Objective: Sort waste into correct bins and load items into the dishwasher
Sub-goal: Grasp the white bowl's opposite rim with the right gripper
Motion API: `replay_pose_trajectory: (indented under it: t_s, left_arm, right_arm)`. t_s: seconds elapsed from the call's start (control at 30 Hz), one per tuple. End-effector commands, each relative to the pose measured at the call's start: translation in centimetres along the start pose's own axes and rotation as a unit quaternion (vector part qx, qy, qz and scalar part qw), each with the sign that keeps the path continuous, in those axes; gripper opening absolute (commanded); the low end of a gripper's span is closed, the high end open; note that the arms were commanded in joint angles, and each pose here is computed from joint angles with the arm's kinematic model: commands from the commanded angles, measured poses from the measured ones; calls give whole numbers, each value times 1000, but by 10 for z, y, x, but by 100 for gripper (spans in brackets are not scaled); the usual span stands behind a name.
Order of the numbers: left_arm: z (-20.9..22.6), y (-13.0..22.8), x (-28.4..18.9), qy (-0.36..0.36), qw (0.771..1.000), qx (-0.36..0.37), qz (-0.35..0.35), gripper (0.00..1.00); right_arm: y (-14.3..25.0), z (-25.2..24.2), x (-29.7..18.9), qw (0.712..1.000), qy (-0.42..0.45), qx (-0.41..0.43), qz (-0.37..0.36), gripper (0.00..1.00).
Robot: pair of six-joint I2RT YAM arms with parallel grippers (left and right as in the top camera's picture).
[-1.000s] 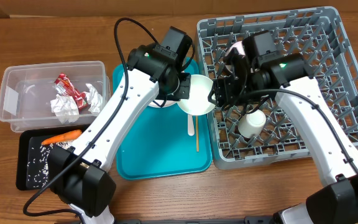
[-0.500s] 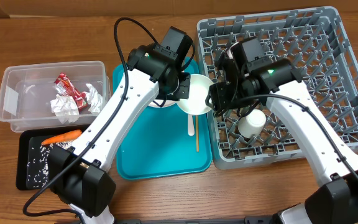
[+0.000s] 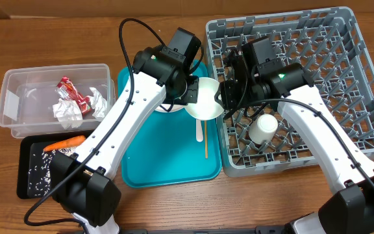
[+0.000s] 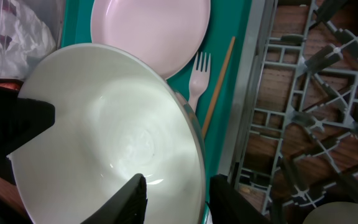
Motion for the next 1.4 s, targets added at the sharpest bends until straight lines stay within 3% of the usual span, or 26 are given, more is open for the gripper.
replay_pose_trajectory:
  t_s: [0.0,0.2,0.37,0.93,0.97,1.2,1.37]
  left_arm:
    - [-3,-4,-8,9,1000,-2,-12,4]
    - [-3,-4,-8,9,1000,-2,-13,4]
    - [-4,-5,-8,10,1000,0,-14,4]
    - [-5,-8,-14,14,999,26,-24,8]
    - [-6,-10,-16,16,999,30,-28,10]
    - [-14,-25,-41,32,996,48,-66,49]
    - [-9,-33,-54,33,995,43,-80,58]
  right_arm:
    - [1,-1,8,1000,2,5,8,33]
    - [3,-7,23,1000,5,12,28,28]
    - [3,-7,23,1000,5,12,28,4]
    - [0,-14,23,999,31,10,19,4]
    - [-1,-16,23,999,37,9,17,4]
    - [-6,-18,23,999,47,6,5,4]
    - [-11,-25,21,997,71,4,-9,4]
Point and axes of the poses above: each gripper's point midway between its finger pads, its own x axis out along the fingers, its own z axis along the line the jaws close on, y = z × x, the point moved 4 cm from there along -x, back along the fingers, and after that the axes turned 3 degrees about -x, right-handed, at the moved point
